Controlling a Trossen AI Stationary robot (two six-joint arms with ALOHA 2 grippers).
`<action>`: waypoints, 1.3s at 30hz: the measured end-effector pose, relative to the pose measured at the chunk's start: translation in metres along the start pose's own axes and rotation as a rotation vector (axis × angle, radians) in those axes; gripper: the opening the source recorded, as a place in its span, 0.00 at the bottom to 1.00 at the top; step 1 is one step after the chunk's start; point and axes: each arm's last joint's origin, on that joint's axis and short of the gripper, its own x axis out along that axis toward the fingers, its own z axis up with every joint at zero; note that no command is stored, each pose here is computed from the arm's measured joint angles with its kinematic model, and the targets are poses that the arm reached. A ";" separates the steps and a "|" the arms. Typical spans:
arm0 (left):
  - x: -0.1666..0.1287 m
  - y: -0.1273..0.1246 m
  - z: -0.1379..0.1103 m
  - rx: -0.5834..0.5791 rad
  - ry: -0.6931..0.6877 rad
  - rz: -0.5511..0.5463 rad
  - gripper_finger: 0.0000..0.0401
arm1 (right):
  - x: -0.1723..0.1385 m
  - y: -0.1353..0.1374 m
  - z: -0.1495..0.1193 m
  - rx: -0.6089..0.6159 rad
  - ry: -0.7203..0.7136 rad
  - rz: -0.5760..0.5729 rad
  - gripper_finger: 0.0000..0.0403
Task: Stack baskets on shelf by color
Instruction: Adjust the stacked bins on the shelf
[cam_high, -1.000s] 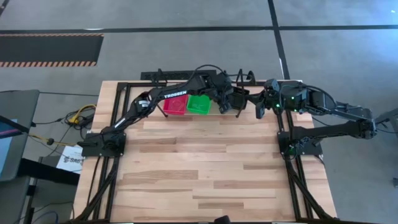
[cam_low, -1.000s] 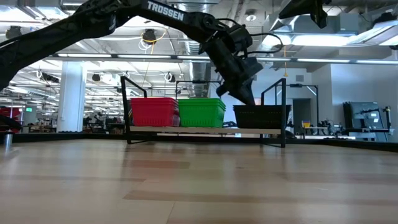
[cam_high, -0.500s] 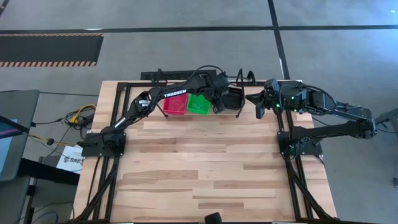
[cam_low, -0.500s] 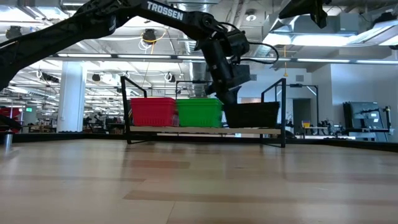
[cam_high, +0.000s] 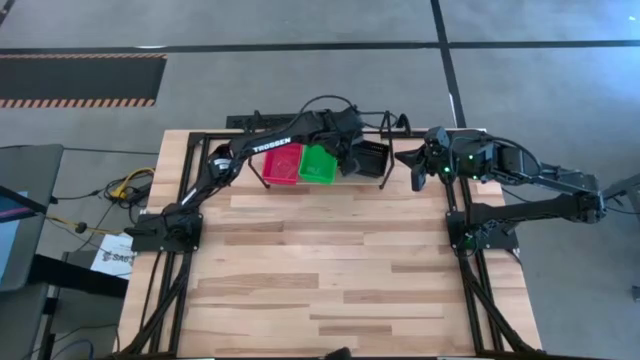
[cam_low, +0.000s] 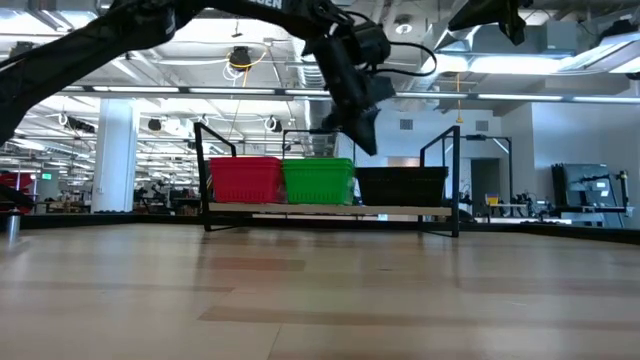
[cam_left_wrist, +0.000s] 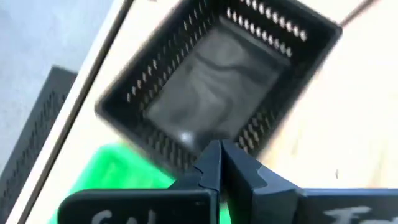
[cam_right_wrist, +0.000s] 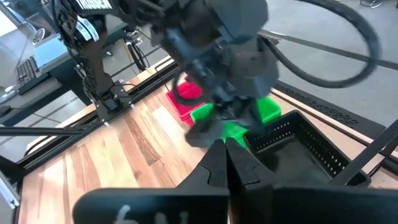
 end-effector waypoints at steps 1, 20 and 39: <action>-0.005 -0.003 -0.002 0.002 0.019 -0.008 0.00 | 0.000 0.000 0.000 0.000 0.000 0.000 0.00; -0.081 -0.043 -0.064 0.158 0.458 0.263 0.00 | 0.097 -0.007 0.031 -0.233 0.390 -0.139 0.00; -0.193 -0.001 -0.264 -0.488 0.334 0.398 0.00 | 0.186 -0.053 0.046 -0.321 0.637 -0.176 0.00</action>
